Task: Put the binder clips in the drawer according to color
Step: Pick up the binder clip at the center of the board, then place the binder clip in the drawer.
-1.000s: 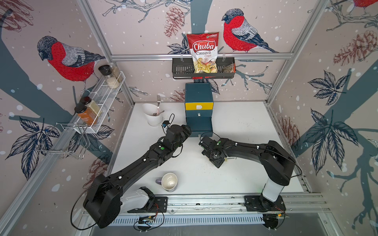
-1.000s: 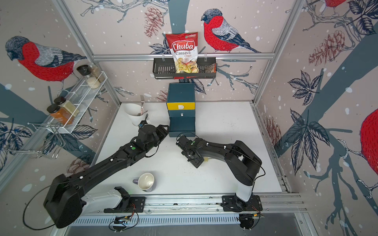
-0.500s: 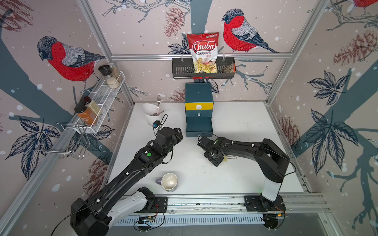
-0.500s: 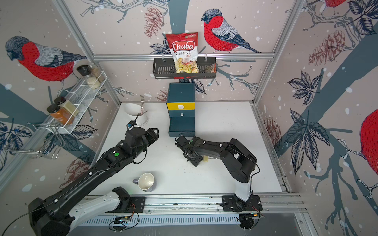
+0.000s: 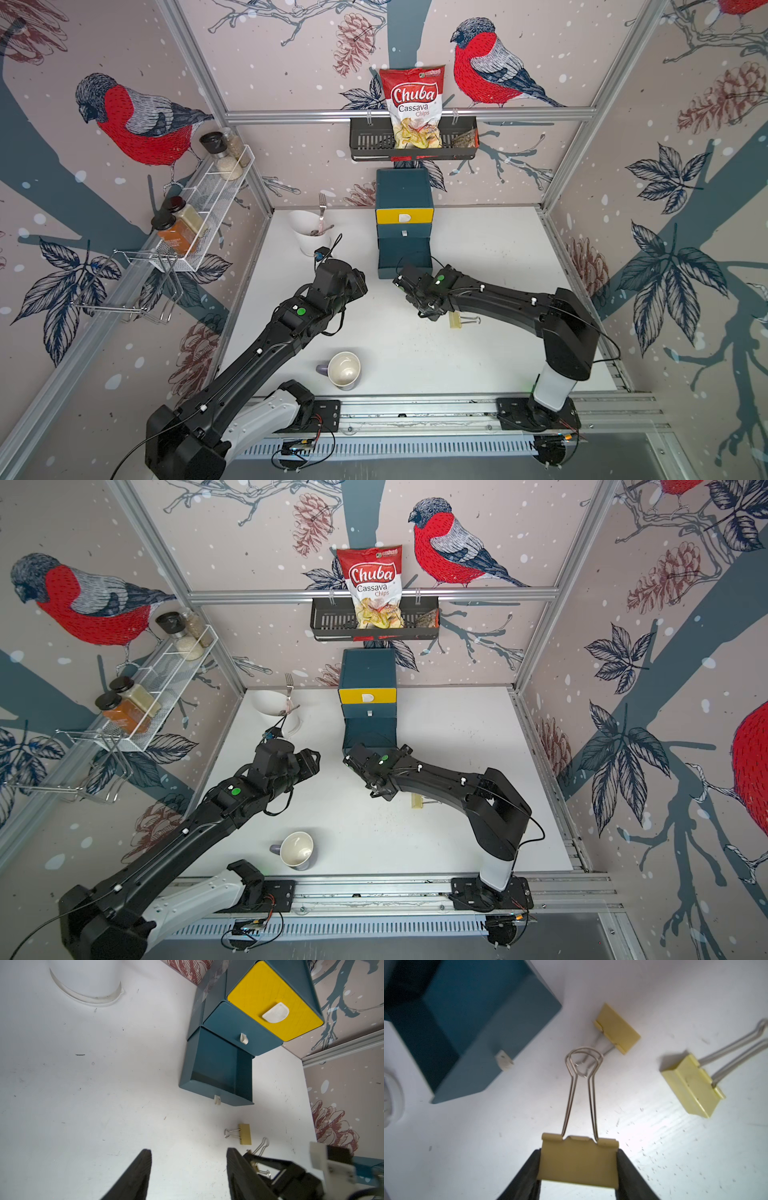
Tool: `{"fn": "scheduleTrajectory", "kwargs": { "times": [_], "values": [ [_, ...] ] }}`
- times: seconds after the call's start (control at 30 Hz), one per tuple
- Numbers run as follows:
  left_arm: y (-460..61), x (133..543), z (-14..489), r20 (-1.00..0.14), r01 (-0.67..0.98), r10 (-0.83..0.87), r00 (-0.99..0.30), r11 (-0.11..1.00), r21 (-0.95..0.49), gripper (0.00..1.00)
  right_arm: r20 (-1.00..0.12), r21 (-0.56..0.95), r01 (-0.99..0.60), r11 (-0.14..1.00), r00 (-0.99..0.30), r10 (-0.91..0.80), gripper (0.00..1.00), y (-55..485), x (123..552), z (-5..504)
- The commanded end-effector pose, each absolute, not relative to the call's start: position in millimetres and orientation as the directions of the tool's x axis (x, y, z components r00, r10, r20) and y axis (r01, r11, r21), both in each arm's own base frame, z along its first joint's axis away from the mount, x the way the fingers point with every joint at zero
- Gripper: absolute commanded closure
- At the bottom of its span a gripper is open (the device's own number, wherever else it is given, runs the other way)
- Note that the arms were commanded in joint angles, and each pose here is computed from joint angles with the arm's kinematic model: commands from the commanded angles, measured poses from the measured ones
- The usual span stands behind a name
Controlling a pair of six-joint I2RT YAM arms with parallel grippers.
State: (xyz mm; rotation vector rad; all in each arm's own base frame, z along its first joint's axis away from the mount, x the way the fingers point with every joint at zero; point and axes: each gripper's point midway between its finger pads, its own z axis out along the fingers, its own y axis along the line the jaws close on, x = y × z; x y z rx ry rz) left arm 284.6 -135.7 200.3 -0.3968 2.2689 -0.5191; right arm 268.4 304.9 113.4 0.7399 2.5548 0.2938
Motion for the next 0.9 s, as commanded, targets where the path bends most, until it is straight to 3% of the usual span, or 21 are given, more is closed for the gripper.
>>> {"fn": "scheduleTrajectory", "kwargs": {
  "times": [0.0, 0.1, 0.5, 0.87],
  "values": [
    [-140, 274, 187, -0.595, -0.036, -0.323, -0.736, 0.896, -0.442, 0.39, -0.549, 0.289, 0.308, 0.906, -0.722, 0.42, 0.56, 307, 299, 147],
    [-147, 272, 178, -0.579, 0.011, -0.269, -0.769, 0.901, -0.434, 0.38, -0.652, 0.237, 0.199, 0.951, -0.693, 0.308, 0.55, 324, 327, 167],
    [-170, 271, 151, -0.496, 0.016, -0.302, -0.814, 0.842, -0.539, 0.4, -0.696, 0.084, 0.07, 0.994, -0.71, 0.108, 0.55, 336, 410, 138],
    [-170, 272, 153, -0.494, 0.007, -0.32, -0.808, 0.834, -0.552, 0.41, -0.628, 0.045, 0.087, 0.995, -0.772, 0.096, 0.49, 335, 421, 90]
  ]
}}
